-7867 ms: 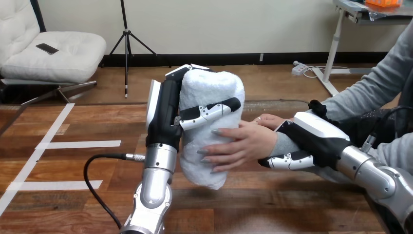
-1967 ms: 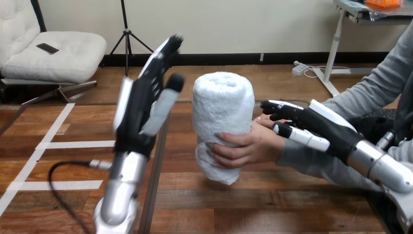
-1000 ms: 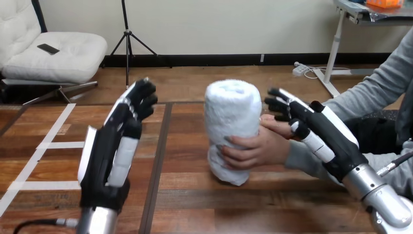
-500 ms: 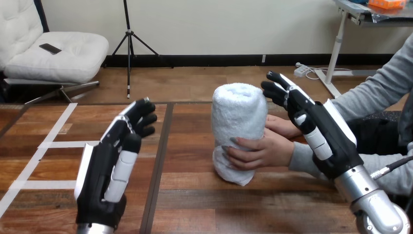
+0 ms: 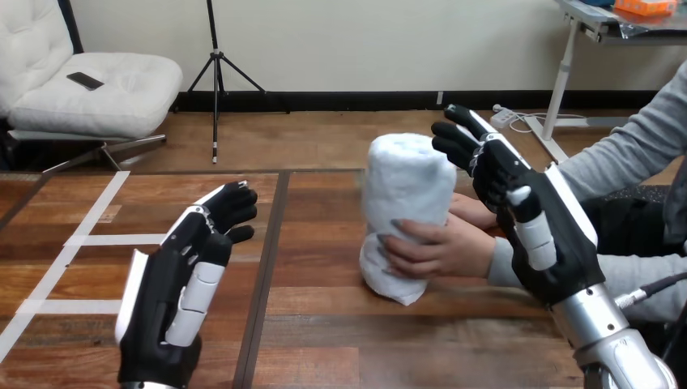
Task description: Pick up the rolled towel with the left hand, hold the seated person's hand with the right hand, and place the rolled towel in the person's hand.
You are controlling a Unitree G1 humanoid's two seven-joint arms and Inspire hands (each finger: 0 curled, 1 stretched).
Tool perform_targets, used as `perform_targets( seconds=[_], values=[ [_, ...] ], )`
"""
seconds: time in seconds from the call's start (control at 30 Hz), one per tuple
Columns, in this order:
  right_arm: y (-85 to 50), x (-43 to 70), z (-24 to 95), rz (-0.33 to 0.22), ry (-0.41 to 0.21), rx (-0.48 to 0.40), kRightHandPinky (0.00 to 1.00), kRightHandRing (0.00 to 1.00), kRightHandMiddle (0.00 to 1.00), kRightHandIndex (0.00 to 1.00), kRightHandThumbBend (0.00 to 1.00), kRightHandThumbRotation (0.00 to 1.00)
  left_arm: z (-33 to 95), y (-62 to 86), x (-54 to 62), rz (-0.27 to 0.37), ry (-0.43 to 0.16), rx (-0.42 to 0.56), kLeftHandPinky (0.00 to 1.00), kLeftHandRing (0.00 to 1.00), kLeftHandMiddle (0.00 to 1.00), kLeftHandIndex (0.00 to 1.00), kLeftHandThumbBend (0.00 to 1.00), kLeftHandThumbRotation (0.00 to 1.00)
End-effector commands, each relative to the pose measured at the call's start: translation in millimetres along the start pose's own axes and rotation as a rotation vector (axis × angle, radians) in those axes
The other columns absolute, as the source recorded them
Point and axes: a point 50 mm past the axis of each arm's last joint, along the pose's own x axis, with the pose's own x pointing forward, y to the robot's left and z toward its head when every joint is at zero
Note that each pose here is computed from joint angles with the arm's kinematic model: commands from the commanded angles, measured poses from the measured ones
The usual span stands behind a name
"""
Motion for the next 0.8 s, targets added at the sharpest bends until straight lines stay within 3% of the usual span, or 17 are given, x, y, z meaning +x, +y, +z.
perform_targets(
  seconds=[0.0, 0.3, 0.77],
  values=[
    [-2.9, 12.2, 46.5, -0.045, -0.211, 0.032, 0.98, 0.91, 0.90, 0.93, 1.00, 1.00, 39.1, 8.7, 18.4, -0.003, -0.237, 0.029, 0.76, 0.80, 0.79, 0.77, 0.73, 0.87],
    [4.1, 9.3, 49.0, -0.008, -0.207, 0.055, 0.97, 0.91, 0.90, 0.92, 1.00, 1.00, 42.7, 7.3, 17.0, 0.016, -0.288, 0.027, 0.74, 0.80, 0.79, 0.77, 0.66, 0.88],
    [18.3, 6.7, 50.8, 0.061, -0.190, 0.103, 0.95, 0.90, 0.90, 0.93, 1.00, 1.00, 45.8, 4.2, 16.5, 0.031, -0.352, 0.012, 0.75, 0.81, 0.81, 0.79, 0.66, 0.88]
  ],
)
